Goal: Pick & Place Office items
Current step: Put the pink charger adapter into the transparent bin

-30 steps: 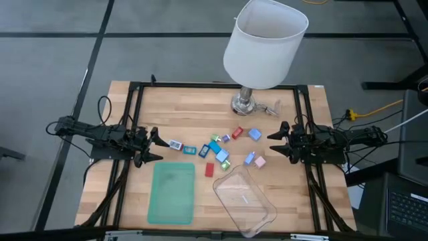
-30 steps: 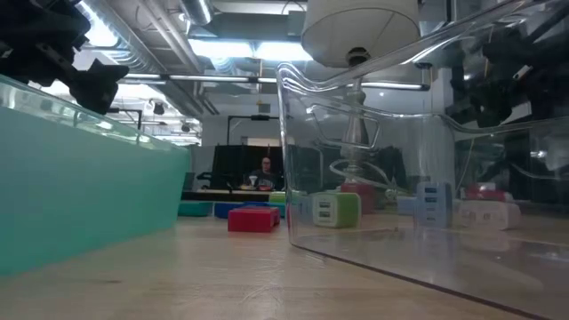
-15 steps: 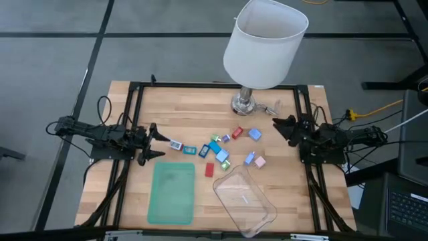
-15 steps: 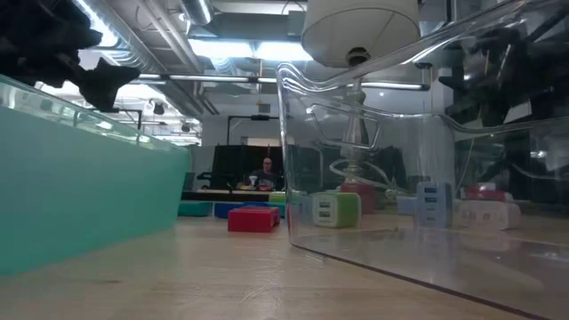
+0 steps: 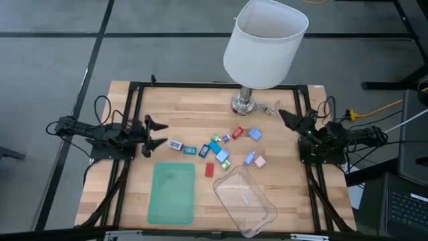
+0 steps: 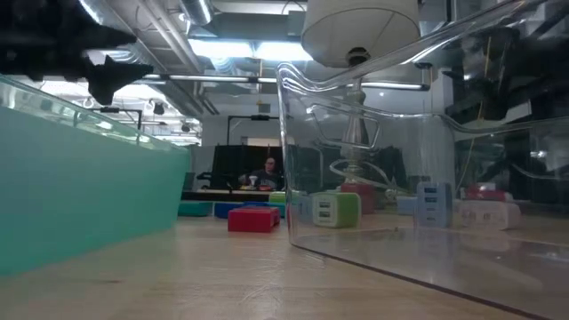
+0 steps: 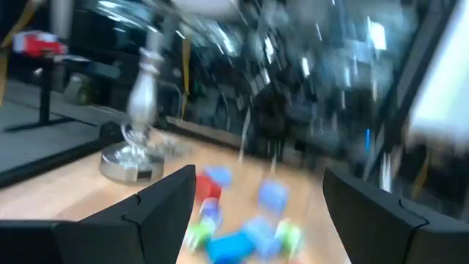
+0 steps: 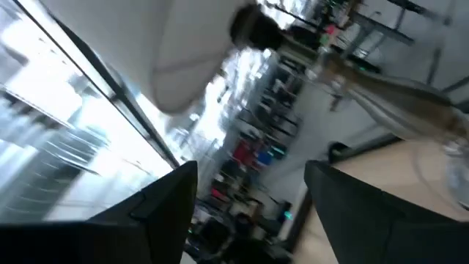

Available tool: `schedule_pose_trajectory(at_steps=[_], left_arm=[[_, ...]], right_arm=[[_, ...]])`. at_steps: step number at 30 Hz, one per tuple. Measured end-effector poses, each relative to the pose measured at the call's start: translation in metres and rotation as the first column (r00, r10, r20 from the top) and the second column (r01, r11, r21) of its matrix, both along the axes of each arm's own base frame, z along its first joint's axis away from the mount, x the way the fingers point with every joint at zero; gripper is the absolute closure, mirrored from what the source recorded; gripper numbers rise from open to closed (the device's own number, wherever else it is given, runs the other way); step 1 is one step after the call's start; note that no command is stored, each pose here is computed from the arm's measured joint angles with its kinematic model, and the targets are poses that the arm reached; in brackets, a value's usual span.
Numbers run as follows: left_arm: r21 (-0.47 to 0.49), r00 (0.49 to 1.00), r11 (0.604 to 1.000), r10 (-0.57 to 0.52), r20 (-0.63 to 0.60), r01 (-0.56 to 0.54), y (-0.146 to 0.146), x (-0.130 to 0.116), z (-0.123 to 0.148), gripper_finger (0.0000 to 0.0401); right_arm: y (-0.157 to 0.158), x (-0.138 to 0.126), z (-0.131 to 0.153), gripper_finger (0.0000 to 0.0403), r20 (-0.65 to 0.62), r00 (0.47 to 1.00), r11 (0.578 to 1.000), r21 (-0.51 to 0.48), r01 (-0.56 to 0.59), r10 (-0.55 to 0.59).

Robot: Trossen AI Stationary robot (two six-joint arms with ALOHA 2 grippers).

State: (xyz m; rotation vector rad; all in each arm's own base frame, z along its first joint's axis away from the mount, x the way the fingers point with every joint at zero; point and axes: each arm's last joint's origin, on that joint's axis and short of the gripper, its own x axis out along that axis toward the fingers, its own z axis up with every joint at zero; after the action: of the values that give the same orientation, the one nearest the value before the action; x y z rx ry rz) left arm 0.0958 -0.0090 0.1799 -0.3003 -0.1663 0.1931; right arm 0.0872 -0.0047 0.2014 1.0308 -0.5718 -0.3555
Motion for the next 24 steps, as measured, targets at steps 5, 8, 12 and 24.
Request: schedule_pose_trajectory(at_steps=[5,8,12,24], left_arm=[[-0.098,0.947,0.959,0.28,0.157,-0.268,0.009,-0.007,0.017,0.011],[-0.158,0.916,0.936,0.343,0.207,-0.315,0.012,-0.01,0.022,0.011],[-0.186,0.913,0.933,0.344,0.22,-0.307,0.012,-0.01,0.023,0.011],[-0.343,0.915,0.933,0.23,0.331,-0.11,0.01,-0.011,0.028,0.0107]], right_arm=[[-0.003,-0.003,0.01,0.0138,0.116,0.992,0.995,0.083,0.048,-0.058],[-0.005,-0.002,0.021,0.0138,0.088,0.988,0.989,0.092,0.119,-0.127],[-0.005,0.004,0.051,0.0138,0.036,0.983,0.983,0.04,0.179,-0.181],[-0.007,0.061,0.151,0.0138,-0.335,0.732,0.797,-0.374,0.474,-0.593]])
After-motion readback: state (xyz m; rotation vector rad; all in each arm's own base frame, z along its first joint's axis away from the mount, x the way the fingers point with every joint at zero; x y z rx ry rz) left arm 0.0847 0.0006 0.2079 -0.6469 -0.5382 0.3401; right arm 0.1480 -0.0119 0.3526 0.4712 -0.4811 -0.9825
